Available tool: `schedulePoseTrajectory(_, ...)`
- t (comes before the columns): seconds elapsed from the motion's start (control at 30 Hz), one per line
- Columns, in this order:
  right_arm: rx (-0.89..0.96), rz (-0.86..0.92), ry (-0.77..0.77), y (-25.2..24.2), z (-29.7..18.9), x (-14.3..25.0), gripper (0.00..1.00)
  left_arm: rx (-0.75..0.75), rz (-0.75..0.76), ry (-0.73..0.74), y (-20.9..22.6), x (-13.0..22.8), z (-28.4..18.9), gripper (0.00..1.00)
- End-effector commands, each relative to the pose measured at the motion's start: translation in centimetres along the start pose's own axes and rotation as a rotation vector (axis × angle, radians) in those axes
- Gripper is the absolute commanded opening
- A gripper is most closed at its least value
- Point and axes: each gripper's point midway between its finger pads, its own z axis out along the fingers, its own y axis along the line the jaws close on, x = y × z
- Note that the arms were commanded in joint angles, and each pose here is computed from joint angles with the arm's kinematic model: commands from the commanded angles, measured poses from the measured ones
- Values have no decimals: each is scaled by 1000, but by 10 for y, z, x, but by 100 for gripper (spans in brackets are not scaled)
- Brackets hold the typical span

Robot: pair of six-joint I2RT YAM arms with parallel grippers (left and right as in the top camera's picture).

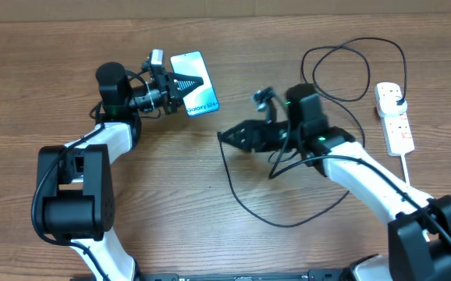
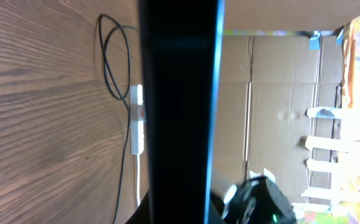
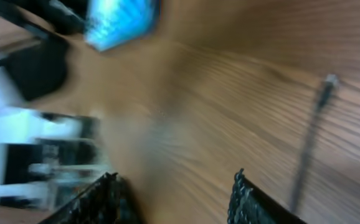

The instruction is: Plug charger to phone and switch on socket

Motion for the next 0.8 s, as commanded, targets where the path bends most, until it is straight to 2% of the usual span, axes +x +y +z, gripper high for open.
schedulePoseTrajectory(0.0,294,-236,-128,-14,-5,-36,59,8,52,-10,-6,-5,-7,4)
schedulePoseTrajectory(0.17,483,-376,-144,-21,0,-37,65,7,50,-36,-5,-12,-17,4)
schedulePoseTrajectory(0.37,609,-469,-106,-38,24,-25,86,3,42,-65,-3,-20,-27,4)
schedulePoseTrajectory(0.5,628,-482,-72,-56,44,-19,94,3,41,-67,-3,-21,-29,4)
schedulePoseTrajectory(0.77,639,-514,-38,-80,67,-14,96,3,41,-70,-3,-22,-29,4)
